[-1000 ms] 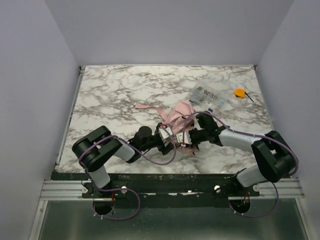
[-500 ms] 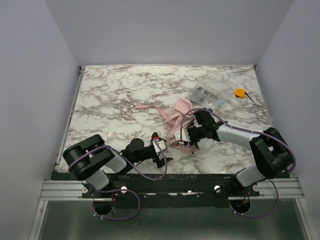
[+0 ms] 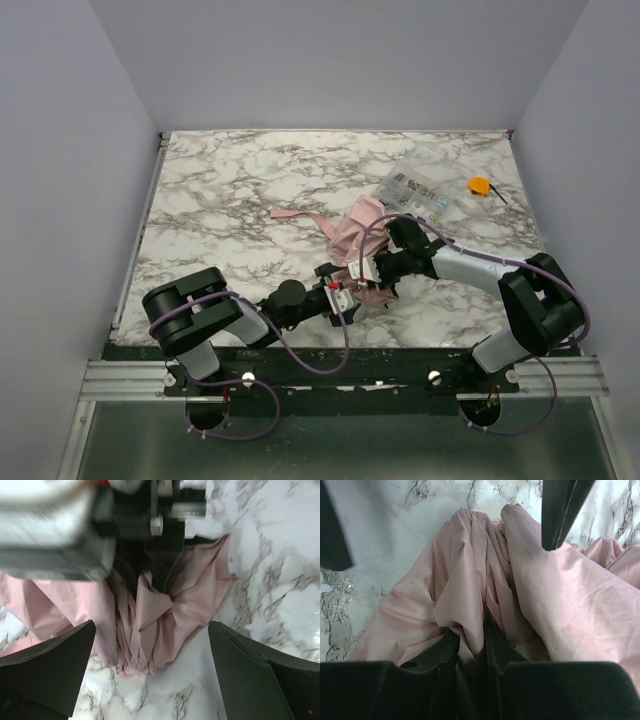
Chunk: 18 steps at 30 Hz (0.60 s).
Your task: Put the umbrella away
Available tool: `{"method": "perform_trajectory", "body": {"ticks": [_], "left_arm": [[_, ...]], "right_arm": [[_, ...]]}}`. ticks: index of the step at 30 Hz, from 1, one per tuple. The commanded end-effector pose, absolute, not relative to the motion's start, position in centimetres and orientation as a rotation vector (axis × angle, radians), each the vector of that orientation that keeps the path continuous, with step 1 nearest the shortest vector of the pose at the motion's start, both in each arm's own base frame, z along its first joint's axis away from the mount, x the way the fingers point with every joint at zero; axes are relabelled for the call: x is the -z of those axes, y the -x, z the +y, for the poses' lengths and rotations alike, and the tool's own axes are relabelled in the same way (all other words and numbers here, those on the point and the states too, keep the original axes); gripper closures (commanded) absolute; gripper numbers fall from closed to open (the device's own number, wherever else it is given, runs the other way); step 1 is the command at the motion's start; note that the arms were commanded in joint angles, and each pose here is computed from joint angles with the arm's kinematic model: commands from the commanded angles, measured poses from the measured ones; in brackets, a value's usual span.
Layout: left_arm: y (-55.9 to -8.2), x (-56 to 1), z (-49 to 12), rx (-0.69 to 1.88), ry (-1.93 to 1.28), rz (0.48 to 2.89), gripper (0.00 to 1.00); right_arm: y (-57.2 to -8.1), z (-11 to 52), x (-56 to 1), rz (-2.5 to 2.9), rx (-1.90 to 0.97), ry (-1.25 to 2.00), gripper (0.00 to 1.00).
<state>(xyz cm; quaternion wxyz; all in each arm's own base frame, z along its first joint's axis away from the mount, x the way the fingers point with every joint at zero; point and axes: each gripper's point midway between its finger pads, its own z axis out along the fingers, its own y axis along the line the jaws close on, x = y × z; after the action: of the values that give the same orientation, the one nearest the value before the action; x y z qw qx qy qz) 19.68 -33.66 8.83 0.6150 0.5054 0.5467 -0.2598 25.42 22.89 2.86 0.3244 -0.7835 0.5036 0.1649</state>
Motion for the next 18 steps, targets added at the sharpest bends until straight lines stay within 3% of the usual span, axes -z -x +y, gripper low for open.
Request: {"method": "perform_trajectory", "body": {"ticks": [1,12,14,16,18], "left_arm": [[-21.7,-5.5,-32.7,0.417,-1.196,1.332,0.02],[-23.2,-2.1,-33.7,0.375,-1.201,1.425,0.06],[-22.9,-1.5,-33.8,0.385,-1.227,1.442,0.18],[-22.6,-0.6,-33.9,0.397,-1.252,1.468,0.4],[-22.3,0.1,-33.7,0.407,-1.259,1.494,0.53]], "right_arm": [[-22.1,20.5,-0.2,1.5,-0.549,2.121,0.8],[-21.4,20.7,-0.2,1.505,-0.607,2.122,0.78],[-21.2,21.0,-0.4,1.505,-0.633,2.115,0.77],[-21.0,21.2,-0.8,1.502,-0.661,2.106,0.74],[-20.9,21.5,-1.1,1.498,-0.682,2.1,0.71]]}}
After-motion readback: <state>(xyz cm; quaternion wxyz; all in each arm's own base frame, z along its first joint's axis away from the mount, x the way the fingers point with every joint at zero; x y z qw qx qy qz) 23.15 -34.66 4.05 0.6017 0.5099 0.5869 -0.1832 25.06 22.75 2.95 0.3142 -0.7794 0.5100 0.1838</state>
